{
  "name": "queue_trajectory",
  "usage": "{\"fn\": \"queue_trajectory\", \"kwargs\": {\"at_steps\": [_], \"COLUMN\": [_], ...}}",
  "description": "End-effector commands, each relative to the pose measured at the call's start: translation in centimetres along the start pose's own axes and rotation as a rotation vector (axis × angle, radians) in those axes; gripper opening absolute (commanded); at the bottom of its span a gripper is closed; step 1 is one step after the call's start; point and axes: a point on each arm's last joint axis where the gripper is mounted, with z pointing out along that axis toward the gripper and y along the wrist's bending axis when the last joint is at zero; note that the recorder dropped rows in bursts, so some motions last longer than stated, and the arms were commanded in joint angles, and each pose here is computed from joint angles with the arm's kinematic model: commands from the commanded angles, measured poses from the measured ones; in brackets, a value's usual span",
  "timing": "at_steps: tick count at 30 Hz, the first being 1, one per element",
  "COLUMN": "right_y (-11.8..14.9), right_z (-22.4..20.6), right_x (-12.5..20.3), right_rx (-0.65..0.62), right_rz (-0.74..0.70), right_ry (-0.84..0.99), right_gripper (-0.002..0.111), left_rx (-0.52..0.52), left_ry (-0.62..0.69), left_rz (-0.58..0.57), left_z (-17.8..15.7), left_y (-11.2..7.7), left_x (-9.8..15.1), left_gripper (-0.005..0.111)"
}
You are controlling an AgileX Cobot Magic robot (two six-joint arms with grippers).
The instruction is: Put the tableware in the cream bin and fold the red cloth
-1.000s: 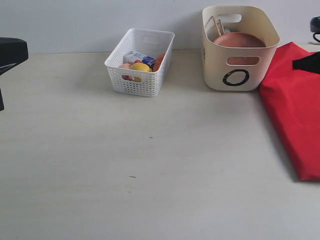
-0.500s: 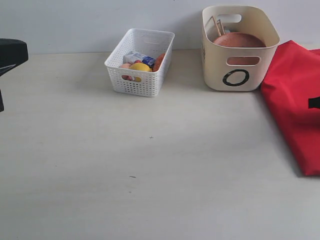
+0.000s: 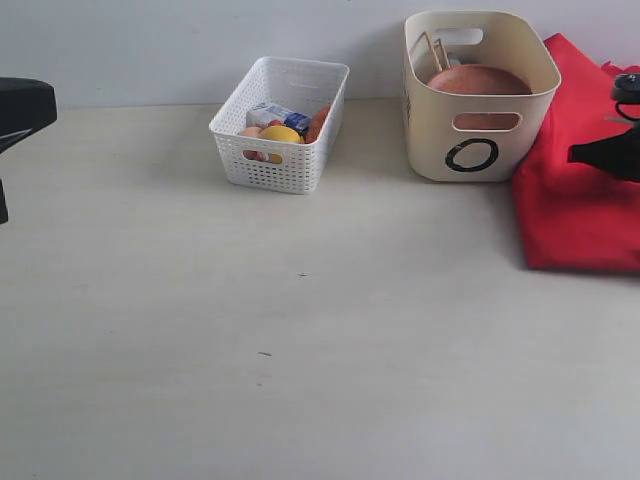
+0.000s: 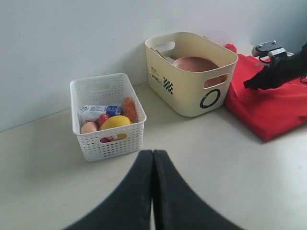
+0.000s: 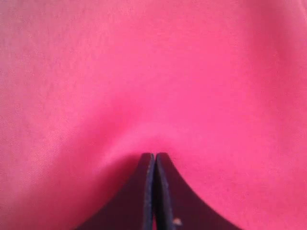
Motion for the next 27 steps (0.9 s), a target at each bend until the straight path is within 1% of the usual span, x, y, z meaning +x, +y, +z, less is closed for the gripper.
{"fn": "queue_trajectory", "kwargs": {"at_steps": [1,5,8,11,14,17,22,24,27], "right_y": [0.1,-0.9,-1.5,-1.6,-1.8,-1.9,-2.0,-1.7,-0.7], "right_z": [0.8,-0.9,-3.5,-7.1,-11.9,-16.9,-25.7,-28.4,-32.2], "right_x": [0.2,-1.3,-2.7,-4.4,-6.0,-6.7,-6.0,-4.7,-2.2], "right_rx": [-0.005,0.091,0.145,0.145,0.144,0.144,0.128,0.079,-0.038], "right_rz": [0.014,0.051,0.057,0.064,0.073,0.081,0.100,0.116,0.097], "right_ry": [0.004,-0.027,-0.069,-0.137,-0.225,-0.312,-0.470,-0.515,-0.596], "right_gripper": [0.000,0.000,0.000,0.000,0.000,0.000,0.000,0.000,0.000], "left_rx": [-0.003,-0.002,-0.002,-0.002,-0.001,-0.001,0.000,0.001,0.006], "left_ry": [-0.003,0.000,0.001,-0.006,-0.008,-0.014,-0.050,-0.086,-0.199], "left_rz": [-0.007,-0.007,-0.007,-0.007,-0.007,-0.007,-0.001,-0.001,-0.009], "left_z": [0.1,0.3,0.6,0.6,0.6,0.6,0.0,-0.6,-2.2], "left_y": [0.0,0.0,0.0,0.0,0.0,0.0,0.0,0.0,0.0], "left_x": [0.1,0.1,0.2,0.1,0.1,0.0,0.0,0.3,0.7], "left_gripper": [0.000,0.000,0.000,0.000,0.000,0.000,0.000,0.000,0.000]}}
